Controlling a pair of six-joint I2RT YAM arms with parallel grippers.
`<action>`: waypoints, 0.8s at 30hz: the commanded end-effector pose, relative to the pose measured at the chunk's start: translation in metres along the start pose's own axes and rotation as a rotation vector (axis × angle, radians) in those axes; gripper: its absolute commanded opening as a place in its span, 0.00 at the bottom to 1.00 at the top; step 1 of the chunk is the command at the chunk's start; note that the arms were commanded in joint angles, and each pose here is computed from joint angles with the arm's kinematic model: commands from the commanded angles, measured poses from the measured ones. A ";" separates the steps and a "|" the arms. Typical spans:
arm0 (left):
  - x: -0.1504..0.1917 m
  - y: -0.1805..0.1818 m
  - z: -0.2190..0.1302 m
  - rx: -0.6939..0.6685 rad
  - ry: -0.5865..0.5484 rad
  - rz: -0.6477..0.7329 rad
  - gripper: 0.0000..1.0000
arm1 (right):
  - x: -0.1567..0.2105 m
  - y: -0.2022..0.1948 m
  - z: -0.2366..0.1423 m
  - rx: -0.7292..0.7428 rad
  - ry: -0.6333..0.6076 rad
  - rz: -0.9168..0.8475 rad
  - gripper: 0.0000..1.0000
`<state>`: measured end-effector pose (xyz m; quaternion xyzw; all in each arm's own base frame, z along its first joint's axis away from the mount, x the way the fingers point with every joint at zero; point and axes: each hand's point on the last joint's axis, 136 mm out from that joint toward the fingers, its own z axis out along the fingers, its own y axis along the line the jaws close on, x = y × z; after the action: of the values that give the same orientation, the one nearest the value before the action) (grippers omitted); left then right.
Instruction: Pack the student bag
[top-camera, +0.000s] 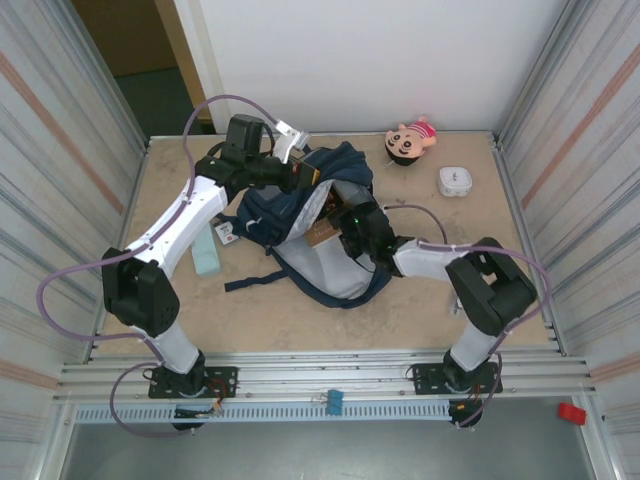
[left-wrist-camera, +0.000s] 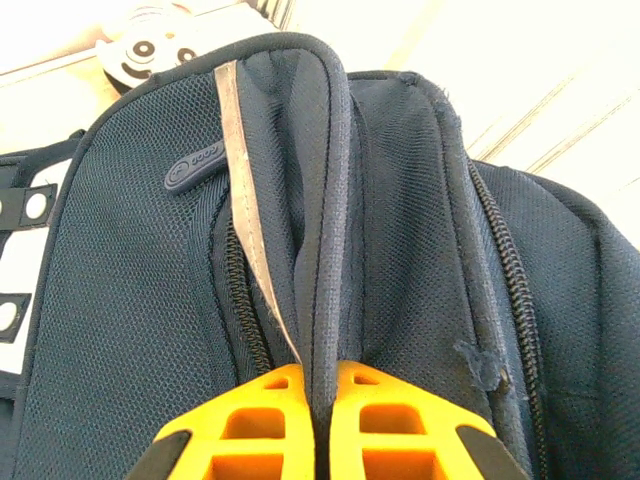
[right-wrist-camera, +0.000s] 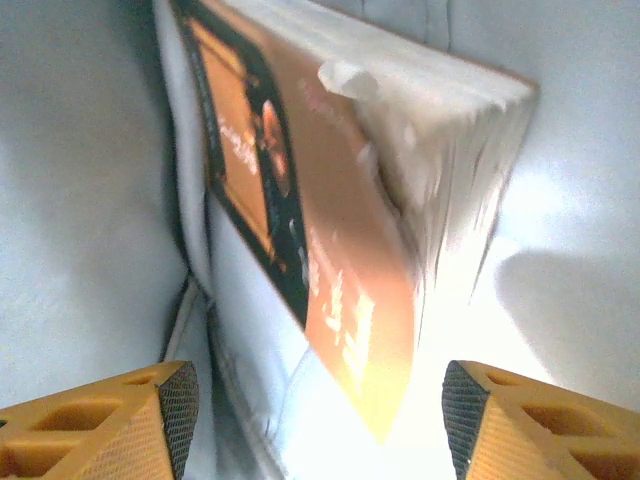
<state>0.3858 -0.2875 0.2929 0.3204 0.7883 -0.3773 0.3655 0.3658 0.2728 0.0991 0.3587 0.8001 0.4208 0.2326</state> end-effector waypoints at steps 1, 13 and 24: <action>-0.021 0.003 -0.005 -0.008 -0.079 0.095 0.00 | 0.002 0.004 -0.026 -0.019 0.022 -0.007 0.66; 0.050 0.000 0.040 -0.048 0.099 0.170 0.00 | -0.038 0.000 -0.163 0.111 -0.183 -0.259 0.69; 0.188 -0.015 0.113 -0.057 0.442 0.324 0.03 | -0.066 -0.012 -0.219 0.064 -0.329 -0.424 0.66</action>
<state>0.3111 -0.3534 0.1288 0.4826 0.7926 -0.2631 0.2638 0.2589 0.1197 0.2178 0.2960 0.8010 0.3256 0.4058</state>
